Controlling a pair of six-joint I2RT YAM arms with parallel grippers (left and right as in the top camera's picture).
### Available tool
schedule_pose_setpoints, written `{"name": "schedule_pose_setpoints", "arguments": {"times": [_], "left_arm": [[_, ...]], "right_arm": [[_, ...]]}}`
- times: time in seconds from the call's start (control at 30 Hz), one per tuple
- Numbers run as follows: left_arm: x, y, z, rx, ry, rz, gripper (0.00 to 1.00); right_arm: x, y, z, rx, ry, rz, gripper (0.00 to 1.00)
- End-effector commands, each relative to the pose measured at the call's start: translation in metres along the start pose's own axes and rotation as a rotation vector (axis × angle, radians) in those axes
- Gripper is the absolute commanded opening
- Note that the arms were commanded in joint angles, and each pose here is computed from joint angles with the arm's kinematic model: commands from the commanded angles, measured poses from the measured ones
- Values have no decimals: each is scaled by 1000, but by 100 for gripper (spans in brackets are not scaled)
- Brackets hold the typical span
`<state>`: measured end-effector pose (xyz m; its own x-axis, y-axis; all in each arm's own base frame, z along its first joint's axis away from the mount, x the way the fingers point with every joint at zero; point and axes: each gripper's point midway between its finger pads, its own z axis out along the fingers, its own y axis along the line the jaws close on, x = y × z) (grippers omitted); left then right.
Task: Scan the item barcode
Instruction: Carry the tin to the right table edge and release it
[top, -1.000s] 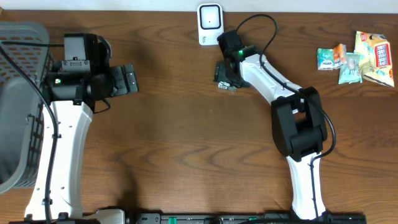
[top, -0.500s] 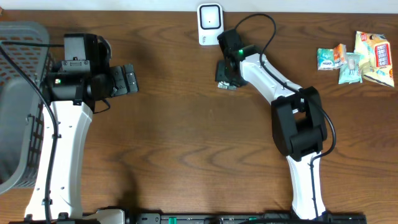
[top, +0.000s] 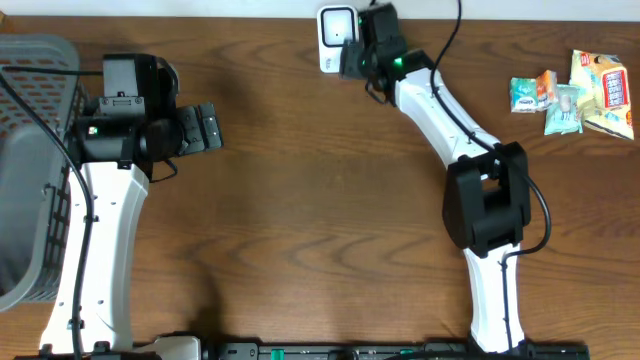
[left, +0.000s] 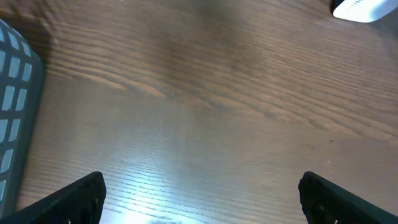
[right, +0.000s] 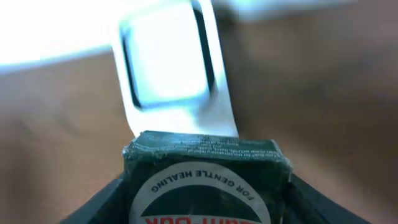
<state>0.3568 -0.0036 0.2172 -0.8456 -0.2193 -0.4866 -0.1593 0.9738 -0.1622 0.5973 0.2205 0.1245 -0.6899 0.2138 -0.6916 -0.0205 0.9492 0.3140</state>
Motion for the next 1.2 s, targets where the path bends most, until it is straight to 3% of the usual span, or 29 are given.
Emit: {"name": "schedule_pose_setpoints", "arguments": {"times": [0.0, 0.17, 0.4, 0.63, 0.83, 1.0, 1.17], "left_arm": [[0, 3, -1, -10, -1, 0, 98], [0, 3, -1, -10, -1, 0, 98], [0, 3, -1, -10, -1, 0, 98], [0, 3, -1, -10, -1, 0, 98], [0, 3, -1, -10, -1, 0, 98], [0, 3, -1, -10, -1, 0, 98], [0, 3, -1, -10, -1, 0, 98]], "right_arm": [[-42, 12, -13, -47, -136, -6, 58], [-81, 42, -23, -140, -326, -73, 58], [-92, 52, -10, -111, -479, -97, 58], [-62, 45, 33, -105, -478, -110, 58], [-83, 32, 17, -34, -531, -86, 58], [-126, -5, -27, 35, -530, -56, 59], [-141, -81, -62, 190, -419, -18, 59]]}}
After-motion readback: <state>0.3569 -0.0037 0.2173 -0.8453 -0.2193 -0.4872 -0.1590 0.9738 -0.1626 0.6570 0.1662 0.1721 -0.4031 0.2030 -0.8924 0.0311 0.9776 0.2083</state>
